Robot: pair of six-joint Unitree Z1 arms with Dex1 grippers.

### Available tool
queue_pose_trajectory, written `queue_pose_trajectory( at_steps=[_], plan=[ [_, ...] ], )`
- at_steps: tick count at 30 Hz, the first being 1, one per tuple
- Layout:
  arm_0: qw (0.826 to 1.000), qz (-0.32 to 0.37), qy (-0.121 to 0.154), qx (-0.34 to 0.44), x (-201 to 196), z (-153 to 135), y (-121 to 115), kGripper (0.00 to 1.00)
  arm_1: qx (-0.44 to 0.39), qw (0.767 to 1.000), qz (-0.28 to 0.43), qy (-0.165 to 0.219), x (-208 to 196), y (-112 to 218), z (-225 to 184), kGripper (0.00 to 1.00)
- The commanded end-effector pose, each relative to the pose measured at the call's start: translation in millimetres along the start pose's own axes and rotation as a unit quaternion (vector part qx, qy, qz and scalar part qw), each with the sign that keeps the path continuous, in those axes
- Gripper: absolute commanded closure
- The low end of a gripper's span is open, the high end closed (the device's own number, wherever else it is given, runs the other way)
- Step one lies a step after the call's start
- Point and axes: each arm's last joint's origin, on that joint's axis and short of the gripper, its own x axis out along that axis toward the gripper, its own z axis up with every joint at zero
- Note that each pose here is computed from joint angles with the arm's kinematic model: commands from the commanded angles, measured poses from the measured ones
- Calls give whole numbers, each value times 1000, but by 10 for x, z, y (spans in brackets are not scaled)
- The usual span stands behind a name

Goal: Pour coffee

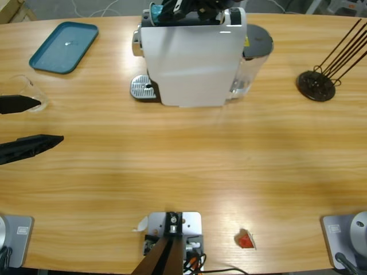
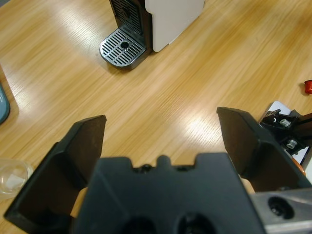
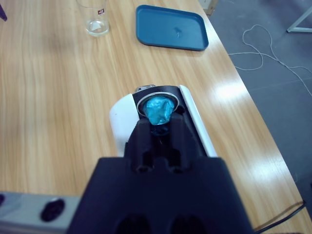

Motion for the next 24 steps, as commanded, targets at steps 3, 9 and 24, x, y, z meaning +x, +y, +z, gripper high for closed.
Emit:
queue_pose_trajectory(
  at_steps=[3, 9, 24],
  plan=[
    [1000, -2, 10, -9, -12, -126, 6, 9, 11, 999, -21, 43, 62, -12, -209, 15],
    [1000, -1, 10, -14, -3, -133, 8, 11, -22, 1000, -16, -7, -186, 236, 157, 192],
    [997, 31, -26, -64, -150, -138, 30, 9, 220, 974, -58, -1, -692, 1006, 90, 519]
  ],
)
